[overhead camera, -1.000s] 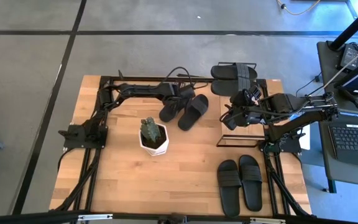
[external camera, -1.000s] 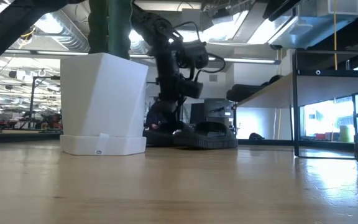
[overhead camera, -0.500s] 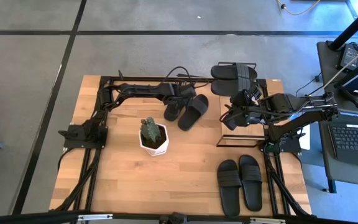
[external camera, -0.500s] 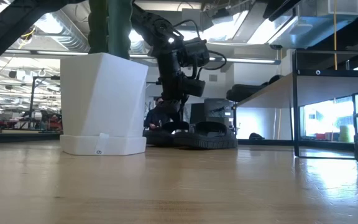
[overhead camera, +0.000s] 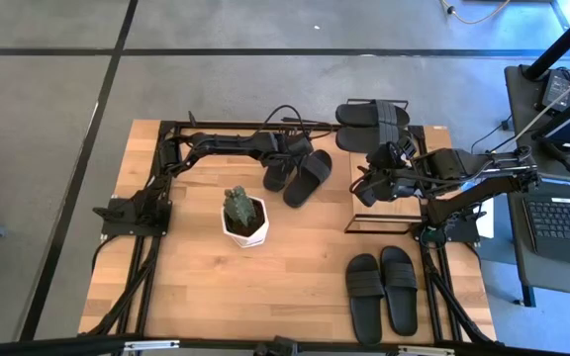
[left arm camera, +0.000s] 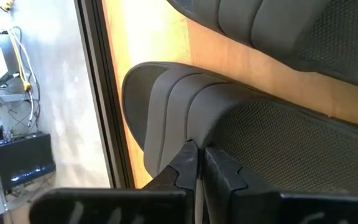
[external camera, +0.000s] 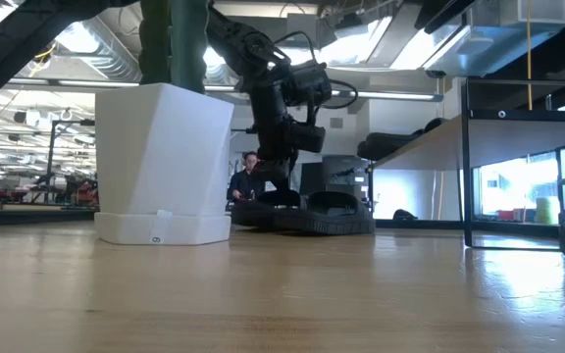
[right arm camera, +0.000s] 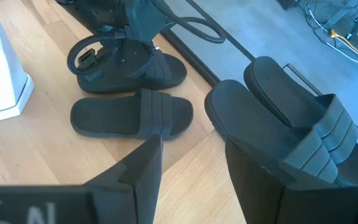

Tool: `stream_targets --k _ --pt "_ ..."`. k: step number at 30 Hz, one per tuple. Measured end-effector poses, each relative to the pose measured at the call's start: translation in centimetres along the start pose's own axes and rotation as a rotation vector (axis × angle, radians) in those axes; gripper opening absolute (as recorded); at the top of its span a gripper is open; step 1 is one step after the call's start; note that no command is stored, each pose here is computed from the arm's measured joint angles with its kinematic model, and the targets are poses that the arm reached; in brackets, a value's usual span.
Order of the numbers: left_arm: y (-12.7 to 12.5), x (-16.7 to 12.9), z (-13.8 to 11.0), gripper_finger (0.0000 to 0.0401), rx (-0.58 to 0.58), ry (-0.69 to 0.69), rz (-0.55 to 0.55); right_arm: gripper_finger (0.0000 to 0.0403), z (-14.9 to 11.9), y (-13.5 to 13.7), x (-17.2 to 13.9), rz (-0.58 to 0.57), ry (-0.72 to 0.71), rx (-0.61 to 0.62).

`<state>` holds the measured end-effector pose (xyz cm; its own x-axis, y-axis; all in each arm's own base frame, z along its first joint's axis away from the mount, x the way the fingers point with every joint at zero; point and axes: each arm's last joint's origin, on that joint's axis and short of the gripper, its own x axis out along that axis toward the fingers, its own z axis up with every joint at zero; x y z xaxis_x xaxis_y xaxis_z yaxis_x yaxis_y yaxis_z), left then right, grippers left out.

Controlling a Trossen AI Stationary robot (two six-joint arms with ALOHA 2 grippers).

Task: Pick and place slides into the shelf
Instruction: Put the black slide on the shelf

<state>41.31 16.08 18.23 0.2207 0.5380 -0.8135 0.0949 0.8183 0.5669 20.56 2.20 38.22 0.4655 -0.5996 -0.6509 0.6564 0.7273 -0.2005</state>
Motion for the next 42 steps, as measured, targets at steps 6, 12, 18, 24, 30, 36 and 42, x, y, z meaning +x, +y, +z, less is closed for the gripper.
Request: stream_targets --k 6,12,18,24,30,36,42 --pt "-0.4 -0.2 0.2 0.0004 0.025 0.002 0.003 0.0177 0.0 0.0 0.0 0.000 0.000 -0.001" --pt "-0.6 -2.0 0.5 0.0002 0.082 -0.013 0.010 0.0177 -0.1 0.0 0.0 -0.004 0.005 -0.010" --pt "0.4 -6.6 0.3 0.0002 0.078 -0.086 0.038 0.0177 -0.2 -0.2 0.0 -0.013 0.017 -0.025" --pt "2.2 -12.8 -0.8 0.0001 0.062 -0.195 0.107 0.0177 -0.2 -0.2 0.0 -0.015 0.018 -0.030" --pt "3.7 -18.6 -2.5 0.0001 0.011 -0.341 0.171 0.0177 -0.2 -0.2 0.0 -0.018 0.019 -0.032" --pt "4.1 -22.5 -2.7 0.0000 0.037 -0.577 0.181 0.0177 -0.2 -0.2 0.0 -0.025 0.014 -0.033" --pt "3.8 -22.9 -1.5 0.0000 0.109 -0.761 0.114 0.0177 -0.2 -0.5 -0.3 -0.022 0.002 -0.023"
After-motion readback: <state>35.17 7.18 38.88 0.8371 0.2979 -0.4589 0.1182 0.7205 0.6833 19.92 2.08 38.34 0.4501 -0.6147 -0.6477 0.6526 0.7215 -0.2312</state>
